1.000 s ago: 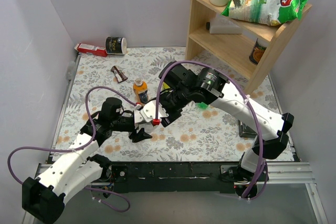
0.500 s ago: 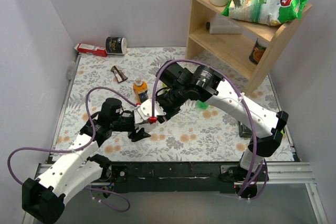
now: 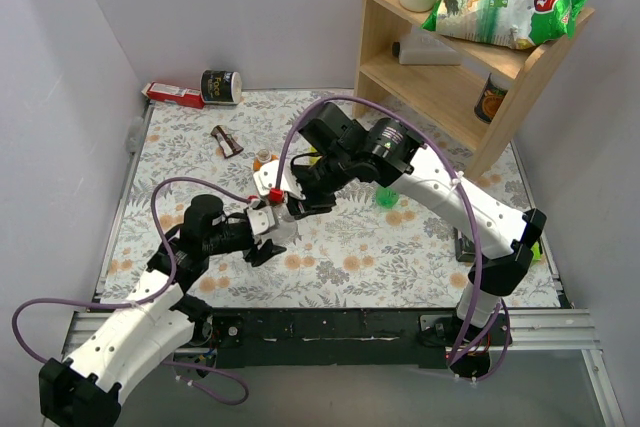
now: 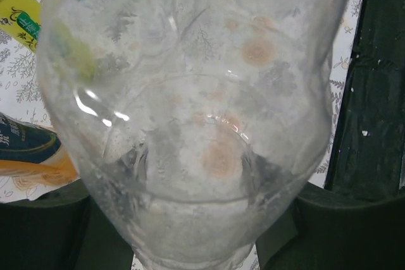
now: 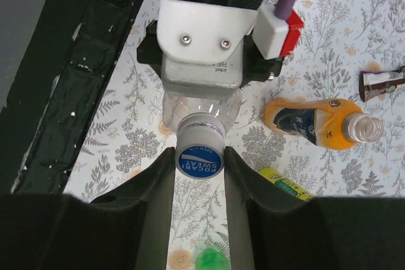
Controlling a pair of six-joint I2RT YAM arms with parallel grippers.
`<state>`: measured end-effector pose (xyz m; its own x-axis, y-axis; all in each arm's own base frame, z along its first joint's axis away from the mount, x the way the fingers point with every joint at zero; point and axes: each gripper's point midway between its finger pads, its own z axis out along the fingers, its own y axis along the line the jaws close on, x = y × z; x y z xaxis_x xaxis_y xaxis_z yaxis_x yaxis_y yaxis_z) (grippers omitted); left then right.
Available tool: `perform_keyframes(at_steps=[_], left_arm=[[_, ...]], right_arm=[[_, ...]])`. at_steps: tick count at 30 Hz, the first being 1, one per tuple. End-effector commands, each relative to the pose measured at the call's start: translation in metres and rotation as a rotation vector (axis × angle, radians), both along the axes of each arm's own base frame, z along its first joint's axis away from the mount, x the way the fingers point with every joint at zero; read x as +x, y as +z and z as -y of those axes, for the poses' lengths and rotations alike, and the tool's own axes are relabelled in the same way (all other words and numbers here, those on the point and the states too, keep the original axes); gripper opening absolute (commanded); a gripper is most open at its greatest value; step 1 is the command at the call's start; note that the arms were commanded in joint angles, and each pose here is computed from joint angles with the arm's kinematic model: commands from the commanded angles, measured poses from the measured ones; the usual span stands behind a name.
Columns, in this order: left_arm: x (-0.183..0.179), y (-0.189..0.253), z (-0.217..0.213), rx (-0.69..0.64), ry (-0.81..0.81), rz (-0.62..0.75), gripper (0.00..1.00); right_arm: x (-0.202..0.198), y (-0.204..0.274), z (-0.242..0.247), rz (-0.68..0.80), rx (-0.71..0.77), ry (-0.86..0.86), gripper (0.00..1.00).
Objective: Screw on the bottle caps
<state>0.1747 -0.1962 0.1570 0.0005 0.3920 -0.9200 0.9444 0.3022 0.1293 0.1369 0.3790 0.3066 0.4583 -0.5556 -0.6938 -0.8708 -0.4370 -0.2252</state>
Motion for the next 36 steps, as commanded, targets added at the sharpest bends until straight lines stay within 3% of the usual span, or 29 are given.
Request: perform_keyframes(at_steps=[1,8,18,26,36], left_arm=[[0.019,0.068,0.018,-0.171,0.002,0.17,0.0],[0.04,0.079,0.013,-0.21,0.11,0.221,0.0],[0.047,0.076,0.007,-0.181,0.158,0.228,0.0],[0.039,0.078,-0.001,-0.17,0.16,0.28,0.0],[0.026,0.1,0.007,-0.244,0.11,0.243,0.0]], right_arm=[[0.003,-0.02,-0.014,-0.114,-0.038,-0.128,0.25],[0.006,-0.036,-0.026,-0.27,-0.115,-0.279,0.25],[0.024,-0.058,-0.025,-0.263,-0.18,-0.386,0.22],[0.014,-0.07,0.002,-0.241,-0.267,-0.283,0.23],[0.006,-0.082,0.025,-0.234,-0.326,-0.262,0.22]])
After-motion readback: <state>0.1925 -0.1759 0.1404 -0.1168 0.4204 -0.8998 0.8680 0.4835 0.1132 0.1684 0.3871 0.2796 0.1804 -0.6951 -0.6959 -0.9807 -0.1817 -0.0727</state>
